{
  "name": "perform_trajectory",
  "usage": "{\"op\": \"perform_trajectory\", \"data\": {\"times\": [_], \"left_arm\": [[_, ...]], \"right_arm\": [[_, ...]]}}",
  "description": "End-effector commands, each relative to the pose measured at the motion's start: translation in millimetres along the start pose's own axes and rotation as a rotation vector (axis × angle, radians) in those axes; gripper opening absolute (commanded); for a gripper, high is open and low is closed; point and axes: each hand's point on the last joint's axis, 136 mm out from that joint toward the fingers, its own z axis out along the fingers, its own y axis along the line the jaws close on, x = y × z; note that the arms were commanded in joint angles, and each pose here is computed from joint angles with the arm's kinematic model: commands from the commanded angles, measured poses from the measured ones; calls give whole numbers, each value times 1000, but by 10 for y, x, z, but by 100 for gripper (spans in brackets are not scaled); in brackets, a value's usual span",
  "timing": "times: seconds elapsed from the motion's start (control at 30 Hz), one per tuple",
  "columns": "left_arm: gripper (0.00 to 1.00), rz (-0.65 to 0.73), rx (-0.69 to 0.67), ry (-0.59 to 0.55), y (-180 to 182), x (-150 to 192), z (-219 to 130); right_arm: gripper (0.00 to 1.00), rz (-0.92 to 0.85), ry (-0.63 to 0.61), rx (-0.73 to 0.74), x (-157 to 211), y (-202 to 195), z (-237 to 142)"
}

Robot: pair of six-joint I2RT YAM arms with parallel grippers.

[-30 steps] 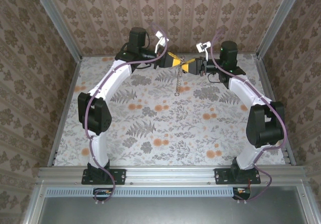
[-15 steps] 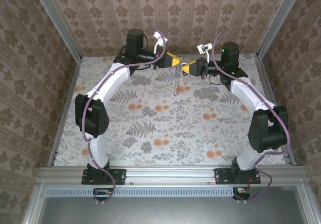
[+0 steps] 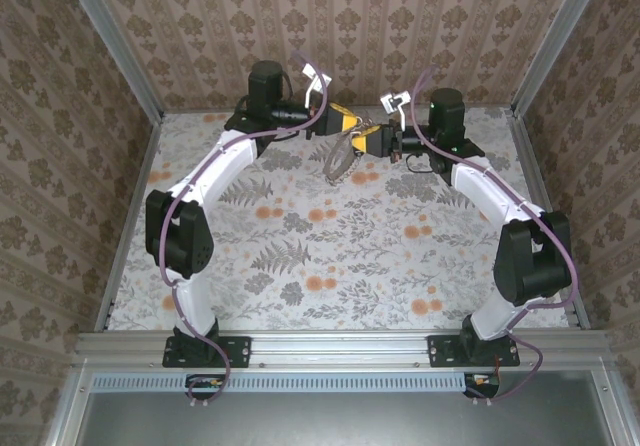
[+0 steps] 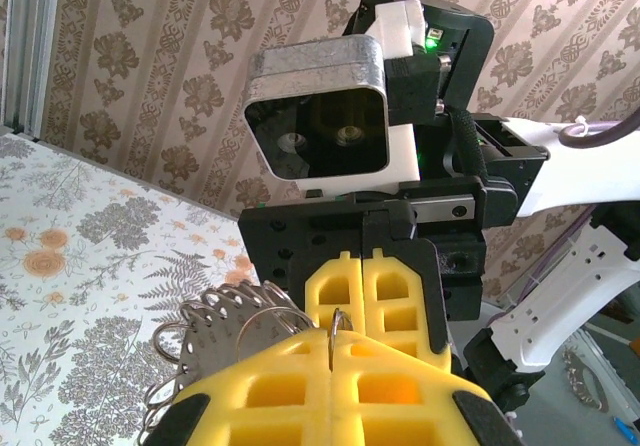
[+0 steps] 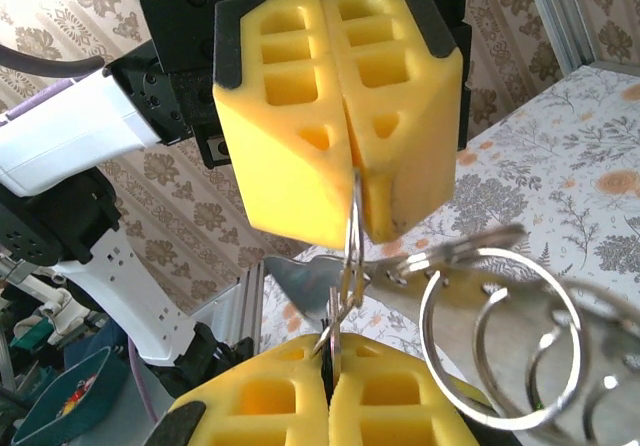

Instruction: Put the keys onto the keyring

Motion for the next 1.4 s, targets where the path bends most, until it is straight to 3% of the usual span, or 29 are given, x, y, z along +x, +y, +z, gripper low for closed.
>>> {"op": "perform_trajectory", "data": {"times": [0.0, 0.5, 0.97, 1.37], "left_arm": [[0, 102, 0, -42, -271, -244, -43], [0, 141, -188, -105, -205, -235, -161], [0, 121, -205, -114, -132, -159, -83], [0, 82, -208, -150, -39, -109, -17]], "right_arm": [[0, 0, 7, 9, -3, -23, 61], [0, 53, -50, 196, 60, -296, -33], [0, 39, -4, 136, 85, -118, 257], [3, 65, -36, 202, 101, -198, 209]]}}
